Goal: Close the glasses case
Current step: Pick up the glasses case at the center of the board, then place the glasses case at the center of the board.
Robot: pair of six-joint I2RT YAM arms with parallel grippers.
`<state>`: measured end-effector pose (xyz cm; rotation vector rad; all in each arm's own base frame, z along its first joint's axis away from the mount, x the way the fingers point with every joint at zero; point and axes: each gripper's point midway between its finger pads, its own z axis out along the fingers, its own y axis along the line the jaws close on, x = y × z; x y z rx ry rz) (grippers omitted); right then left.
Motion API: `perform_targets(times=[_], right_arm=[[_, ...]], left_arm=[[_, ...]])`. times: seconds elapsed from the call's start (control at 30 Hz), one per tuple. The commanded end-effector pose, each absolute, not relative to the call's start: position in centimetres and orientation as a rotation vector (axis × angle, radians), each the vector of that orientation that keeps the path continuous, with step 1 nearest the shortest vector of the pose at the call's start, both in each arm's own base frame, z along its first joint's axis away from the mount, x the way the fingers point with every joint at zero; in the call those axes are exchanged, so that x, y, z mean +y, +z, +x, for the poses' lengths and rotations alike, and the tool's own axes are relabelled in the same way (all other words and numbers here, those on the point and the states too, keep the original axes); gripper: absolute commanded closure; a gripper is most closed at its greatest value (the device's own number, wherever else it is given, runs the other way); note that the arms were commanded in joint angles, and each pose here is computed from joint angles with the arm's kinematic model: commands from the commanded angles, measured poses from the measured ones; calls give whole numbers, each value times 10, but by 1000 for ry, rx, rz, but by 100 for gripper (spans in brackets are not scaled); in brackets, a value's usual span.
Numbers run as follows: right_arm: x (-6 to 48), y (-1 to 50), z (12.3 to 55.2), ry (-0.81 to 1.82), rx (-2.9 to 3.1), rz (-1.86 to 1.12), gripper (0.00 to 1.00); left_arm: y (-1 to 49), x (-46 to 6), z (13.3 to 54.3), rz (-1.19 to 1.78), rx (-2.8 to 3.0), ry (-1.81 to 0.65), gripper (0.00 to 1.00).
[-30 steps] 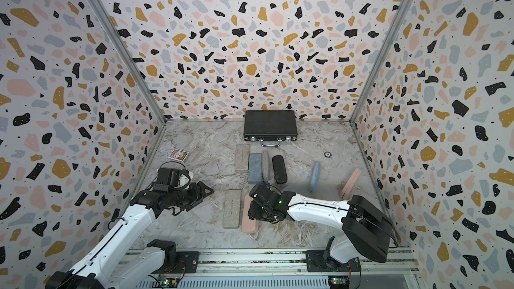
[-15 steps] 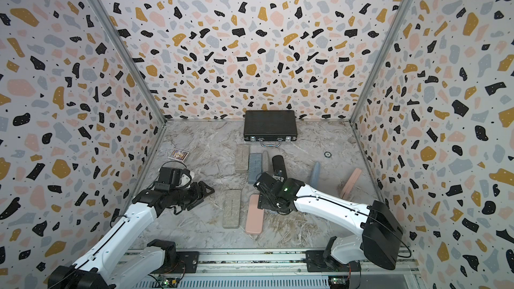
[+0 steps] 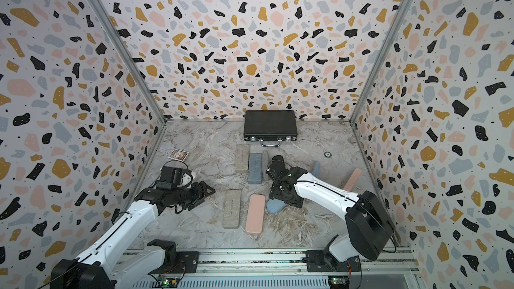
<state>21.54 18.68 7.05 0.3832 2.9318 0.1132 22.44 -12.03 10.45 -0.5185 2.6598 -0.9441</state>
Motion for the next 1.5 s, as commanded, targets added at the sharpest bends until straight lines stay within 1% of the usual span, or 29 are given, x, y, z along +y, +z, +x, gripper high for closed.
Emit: perform_targets(times=[0.0,0.23,0.43,0.5,0.53,0.63,0.7,0.8,0.97,1.1,1.23,1.3,1.47], right_arm=[[196,67,217,149,2960,371,6],[203,44,222,141,2986,398,6],[196,30,220,106,2983,430,15],[193,28,219,102,2982,432,21],[190,28,218,92,2981,431,26],[181,31,216,53,2974,419,44],[173,36,213,10,2966,411,53],[161,51,213,-28,2934,389,59],[145,86,222,-76,2881,328,60],[137,100,244,-69,2882,284,60],[126,102,274,-90,2902,270,60],[117,96,289,-146,2906,277,60],[120,78,328,-164,2934,237,60]], left_arm=[[107,-120,229,-481,2633,-940,28],[104,-118,227,-476,2647,-923,28],[104,-118,226,-470,2652,-916,28],[103,-117,227,-469,2652,-913,27],[103,-117,227,-469,2653,-912,28],[103,-117,228,-468,2653,-911,28],[102,-118,229,-470,2654,-914,28],[102,-118,229,-466,2656,-915,28],[102,-118,231,-466,2655,-915,28],[101,-119,233,-473,2657,-915,28],[102,-118,234,-472,2662,-905,28],[103,-117,235,-469,2663,-893,28],[105,-116,241,-465,2669,-878,28]])
